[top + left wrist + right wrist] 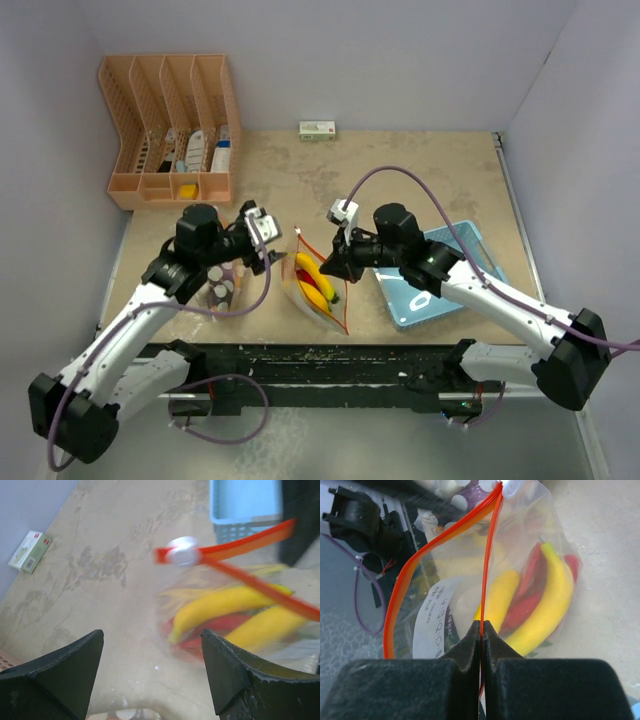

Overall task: Place the food in the zip-top bag and seal the zipper
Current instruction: Adjust the zipper food storage bag at the center of the board, then zip the zipper food storage bag at the center of the board.

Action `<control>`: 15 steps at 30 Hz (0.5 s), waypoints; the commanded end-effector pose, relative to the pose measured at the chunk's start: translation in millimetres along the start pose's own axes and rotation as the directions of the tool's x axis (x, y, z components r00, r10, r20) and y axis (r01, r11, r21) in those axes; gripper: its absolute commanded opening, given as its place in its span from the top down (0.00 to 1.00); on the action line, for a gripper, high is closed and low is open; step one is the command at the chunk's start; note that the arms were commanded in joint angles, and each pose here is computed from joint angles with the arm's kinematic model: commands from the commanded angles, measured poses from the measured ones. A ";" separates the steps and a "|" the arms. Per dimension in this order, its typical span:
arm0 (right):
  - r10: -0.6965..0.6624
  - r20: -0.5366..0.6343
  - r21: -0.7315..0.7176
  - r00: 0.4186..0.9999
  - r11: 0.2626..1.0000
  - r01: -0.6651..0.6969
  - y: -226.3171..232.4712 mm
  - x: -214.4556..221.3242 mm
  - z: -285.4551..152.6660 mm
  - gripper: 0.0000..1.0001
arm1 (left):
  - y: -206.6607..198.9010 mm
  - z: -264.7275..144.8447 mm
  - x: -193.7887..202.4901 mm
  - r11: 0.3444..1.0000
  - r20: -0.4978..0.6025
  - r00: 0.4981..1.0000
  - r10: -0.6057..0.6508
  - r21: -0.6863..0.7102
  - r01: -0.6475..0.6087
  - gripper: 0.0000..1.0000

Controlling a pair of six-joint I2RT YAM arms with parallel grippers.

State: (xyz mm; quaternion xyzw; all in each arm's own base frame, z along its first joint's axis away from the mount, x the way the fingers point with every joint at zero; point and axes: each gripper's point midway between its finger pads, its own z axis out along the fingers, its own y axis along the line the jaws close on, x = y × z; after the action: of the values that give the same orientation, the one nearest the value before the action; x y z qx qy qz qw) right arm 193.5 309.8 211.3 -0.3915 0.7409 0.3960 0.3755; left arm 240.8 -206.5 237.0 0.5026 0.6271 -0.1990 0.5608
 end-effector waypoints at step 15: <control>-0.121 0.055 -0.123 0.991 0.984 0.127 23.9 -27.9 -11.6 1.00 | -25.3 -6.6 -50.6 0.883 0.378 0.919 -0.113 0.463 -0.082 0.17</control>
State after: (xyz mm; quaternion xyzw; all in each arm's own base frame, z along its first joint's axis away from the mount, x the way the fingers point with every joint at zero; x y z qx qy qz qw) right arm 176.1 310.7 212.5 -0.4345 0.7154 0.4176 0.3535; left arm 241.3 -224.6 254.4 0.5372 0.5150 -0.3734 0.5538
